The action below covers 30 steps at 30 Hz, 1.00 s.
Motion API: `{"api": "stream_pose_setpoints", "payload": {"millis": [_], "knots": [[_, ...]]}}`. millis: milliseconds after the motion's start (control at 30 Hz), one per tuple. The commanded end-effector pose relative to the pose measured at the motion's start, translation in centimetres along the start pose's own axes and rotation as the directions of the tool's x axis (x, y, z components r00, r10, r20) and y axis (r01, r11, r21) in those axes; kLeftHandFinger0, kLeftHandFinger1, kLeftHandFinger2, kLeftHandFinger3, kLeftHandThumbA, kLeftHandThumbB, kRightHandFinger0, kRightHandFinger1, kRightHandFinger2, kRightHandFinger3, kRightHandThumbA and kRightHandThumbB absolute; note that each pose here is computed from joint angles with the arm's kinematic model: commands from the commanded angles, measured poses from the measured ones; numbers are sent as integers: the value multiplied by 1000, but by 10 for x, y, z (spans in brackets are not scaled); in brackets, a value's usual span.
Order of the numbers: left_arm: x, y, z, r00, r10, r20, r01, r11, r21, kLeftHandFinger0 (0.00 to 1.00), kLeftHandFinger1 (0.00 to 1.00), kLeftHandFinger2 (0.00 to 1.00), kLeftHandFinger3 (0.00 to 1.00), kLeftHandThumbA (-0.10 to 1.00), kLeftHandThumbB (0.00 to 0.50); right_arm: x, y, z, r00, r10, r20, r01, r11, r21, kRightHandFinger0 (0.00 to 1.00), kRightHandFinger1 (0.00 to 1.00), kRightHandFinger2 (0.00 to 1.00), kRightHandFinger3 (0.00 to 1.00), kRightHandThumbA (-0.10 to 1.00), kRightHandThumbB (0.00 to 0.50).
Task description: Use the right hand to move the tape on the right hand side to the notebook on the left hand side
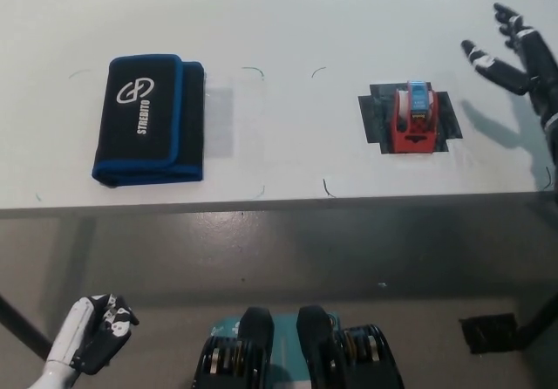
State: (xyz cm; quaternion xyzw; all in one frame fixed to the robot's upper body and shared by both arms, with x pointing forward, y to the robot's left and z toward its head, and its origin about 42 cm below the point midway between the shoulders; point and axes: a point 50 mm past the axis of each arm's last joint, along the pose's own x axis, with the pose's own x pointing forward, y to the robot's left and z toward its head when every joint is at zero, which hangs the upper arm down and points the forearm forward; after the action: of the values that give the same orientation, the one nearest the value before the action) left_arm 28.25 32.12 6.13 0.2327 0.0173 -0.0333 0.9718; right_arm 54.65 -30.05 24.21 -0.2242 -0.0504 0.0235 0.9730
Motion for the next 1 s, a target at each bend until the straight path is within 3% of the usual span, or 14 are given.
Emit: {"api": "stream_pose_setpoints", "payload": {"millis": [0,267,467,533,767,967], "knots": [[9,5,11,997,31,74,-32,999,11,12,0,43,225,286,118,16,6,26,995,9,96,-11,1000,18,1000,1000,1000,1000,706,438],[11,7,13,996,35,79,-36,999,7,10,0,43,220,335,125,7,38,2,997,45,66,-50,996,70,1000,1000,1000,1000,684,376],[8,7,10,998,29,60,-30,999,17,37,16,82,237,340,121,-1,54,-14,997,74,25,-76,992,102,1000,1000,1000,1000,699,372],[6,5,9,998,29,53,-29,1000,1,42,17,87,240,325,124,-6,61,-23,997,78,8,-78,990,116,1000,1000,1000,1000,718,404],[2,3,6,998,28,58,-28,1000,-9,14,0,63,229,297,125,-13,73,-35,996,88,-24,-84,986,141,1000,1000,1000,1000,686,378],[3,4,6,998,31,59,-31,1000,1,3,0,68,228,307,131,-15,80,-38,995,92,-29,-86,983,160,1000,1000,1000,1000,661,389]]}}
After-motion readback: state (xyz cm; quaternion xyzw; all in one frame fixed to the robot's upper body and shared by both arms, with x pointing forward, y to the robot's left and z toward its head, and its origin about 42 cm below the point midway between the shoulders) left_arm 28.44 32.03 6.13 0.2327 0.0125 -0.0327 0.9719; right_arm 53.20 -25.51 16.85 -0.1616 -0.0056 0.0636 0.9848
